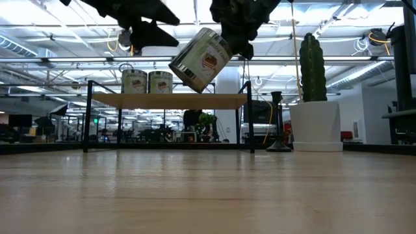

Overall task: Pick & Place candle stick holders
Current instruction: Put the green scented candle on the shelf

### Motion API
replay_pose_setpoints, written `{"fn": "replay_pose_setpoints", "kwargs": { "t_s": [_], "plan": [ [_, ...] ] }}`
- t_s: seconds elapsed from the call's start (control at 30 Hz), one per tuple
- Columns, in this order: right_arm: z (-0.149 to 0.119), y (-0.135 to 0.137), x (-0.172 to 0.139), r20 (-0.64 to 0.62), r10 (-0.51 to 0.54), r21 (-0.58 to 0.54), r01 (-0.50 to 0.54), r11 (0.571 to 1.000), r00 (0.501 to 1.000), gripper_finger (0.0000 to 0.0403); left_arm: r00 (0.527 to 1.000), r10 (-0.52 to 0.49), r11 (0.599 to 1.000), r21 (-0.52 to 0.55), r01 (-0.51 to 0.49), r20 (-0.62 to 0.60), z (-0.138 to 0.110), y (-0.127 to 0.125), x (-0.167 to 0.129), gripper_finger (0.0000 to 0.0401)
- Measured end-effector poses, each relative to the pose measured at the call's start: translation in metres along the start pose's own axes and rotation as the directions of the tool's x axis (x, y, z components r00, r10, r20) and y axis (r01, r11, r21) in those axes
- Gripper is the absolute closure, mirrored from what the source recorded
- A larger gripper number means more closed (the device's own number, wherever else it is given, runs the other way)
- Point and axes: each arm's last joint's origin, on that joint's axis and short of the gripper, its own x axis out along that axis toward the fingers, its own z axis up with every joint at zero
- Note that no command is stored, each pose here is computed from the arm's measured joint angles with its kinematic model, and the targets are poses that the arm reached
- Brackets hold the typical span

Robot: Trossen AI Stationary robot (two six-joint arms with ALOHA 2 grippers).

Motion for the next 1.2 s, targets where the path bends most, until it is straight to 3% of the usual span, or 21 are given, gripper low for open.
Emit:
{"fn": "replay_pose_setpoints", "kwargs": {
  "t_s": [0.23, 0.4, 0.83, 1.2],
  "plan": [
    [0.001, 0.0, 0.0, 0.005, 0.005, -0.006, -0.005, 1.0, 1.0, 0.0403, 0.999, 0.027, 1.0, -0.011, -0.027, -0.021, 0.001, 0.008, 0.007, 0.0057],
    [0.002, 0.002, 0.0, 0.017, 0.041, -0.009, -0.041, 0.999, 0.999, 0.0403, 0.999, -0.024, 0.999, -0.026, 0.023, -0.028, 0.001, 0.014, 0.014, 0.0047],
    [-0.002, 0.006, 0.02, -0.024, 0.109, -0.01, -0.109, 0.994, 0.994, 0.0403, 0.986, -0.15, 0.987, -0.073, 0.145, -0.071, -0.011, 0.024, 0.044, 0.0038],
    [-0.003, 0.006, 0.034, -0.04, 0.136, -0.007, -0.136, 0.991, 0.99, 0.0403, 0.974, -0.189, 0.977, -0.126, 0.173, -0.126, -0.019, 0.026, 0.052, 0.0038]
  ]
}}
